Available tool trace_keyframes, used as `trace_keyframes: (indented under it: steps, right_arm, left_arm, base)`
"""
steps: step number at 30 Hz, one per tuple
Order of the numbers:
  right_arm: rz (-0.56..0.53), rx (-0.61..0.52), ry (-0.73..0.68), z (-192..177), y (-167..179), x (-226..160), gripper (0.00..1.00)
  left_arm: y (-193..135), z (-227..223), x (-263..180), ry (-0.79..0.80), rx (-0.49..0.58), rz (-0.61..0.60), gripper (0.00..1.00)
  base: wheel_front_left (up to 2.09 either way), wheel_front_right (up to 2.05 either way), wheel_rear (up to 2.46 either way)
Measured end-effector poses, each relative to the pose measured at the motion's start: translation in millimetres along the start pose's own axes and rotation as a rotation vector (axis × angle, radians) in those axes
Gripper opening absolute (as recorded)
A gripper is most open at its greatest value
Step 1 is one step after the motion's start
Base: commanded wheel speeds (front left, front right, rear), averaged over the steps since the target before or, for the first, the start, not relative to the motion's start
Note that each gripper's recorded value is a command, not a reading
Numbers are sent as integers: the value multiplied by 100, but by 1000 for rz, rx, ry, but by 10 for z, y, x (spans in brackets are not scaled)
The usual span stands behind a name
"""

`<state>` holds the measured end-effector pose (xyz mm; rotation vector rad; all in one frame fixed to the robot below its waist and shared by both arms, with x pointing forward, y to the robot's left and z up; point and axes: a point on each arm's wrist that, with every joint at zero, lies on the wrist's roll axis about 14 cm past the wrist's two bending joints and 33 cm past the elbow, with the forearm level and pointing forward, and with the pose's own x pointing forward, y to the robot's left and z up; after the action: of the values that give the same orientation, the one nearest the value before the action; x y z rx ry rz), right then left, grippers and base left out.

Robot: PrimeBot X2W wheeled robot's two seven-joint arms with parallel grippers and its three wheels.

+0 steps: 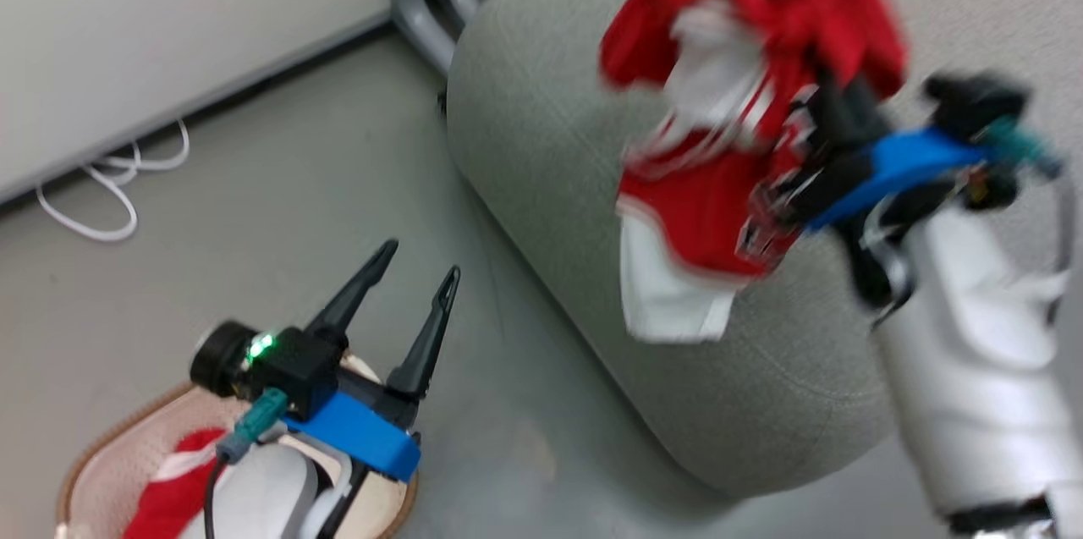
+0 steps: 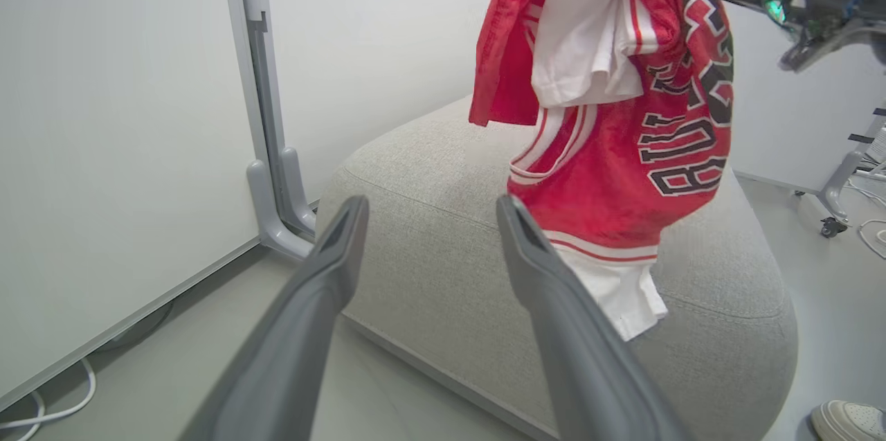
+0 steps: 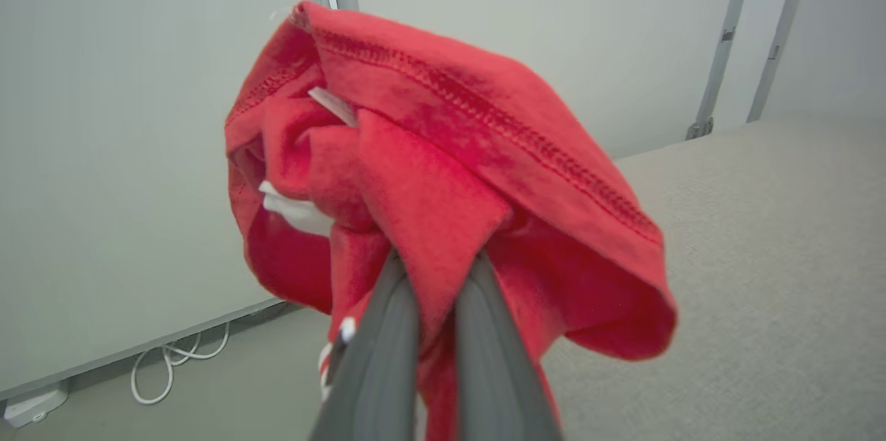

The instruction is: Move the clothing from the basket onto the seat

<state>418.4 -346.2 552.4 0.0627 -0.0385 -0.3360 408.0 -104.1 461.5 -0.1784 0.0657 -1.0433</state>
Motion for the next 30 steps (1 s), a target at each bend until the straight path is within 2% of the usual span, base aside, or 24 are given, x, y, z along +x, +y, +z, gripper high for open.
trace_keyframes:
  steps: [5, 13, 19, 21, 22, 23, 26, 30]
  right_arm:
    - [-144, -59, -21, 201, -551, 435, 0]
    - [-300, -152, -59, 230, -1099, 958, 0]
    - [-331, -183, 73, -578, -1112, 1111, 0]
    - [-323, -183, 145, -944, -1041, 1099, 0]
    - [-321, -162, 212, -1299, -964, 1044, 0]
    - [-322, -154, 239, -1431, -937, 1018, 0]
    - [-328, -135, 261, -1585, -900, 993, 0]
    - [-325, -121, 261, -1565, -868, 965, 0]
  left_arm:
    - [228, -144, 98, -2, -9, -17, 100]
    - [714, -488, 98, 10, -17, 2, 100]
    - [1024, -838, -39, 37, -63, 63, 100]
    - [1104, -950, -97, 51, -74, 84, 100]
    - [1150, -1067, -152, 71, -82, 96, 100]
    - [1160, -1117, -175, 80, -86, 98, 100]
    - [1170, -1173, -205, 89, -98, 103, 100]
    - [1159, -1081, -182, 72, -92, 101, 100]
  base:
    - [0, 0, 0]
    - [0, 0, 0]
    - [0, 0, 0]
    - [0, 0, 0]
    - [0, 0, 0]
    - [0, 0, 0]
    - [0, 0, 0]
    - [0, 0, 0]
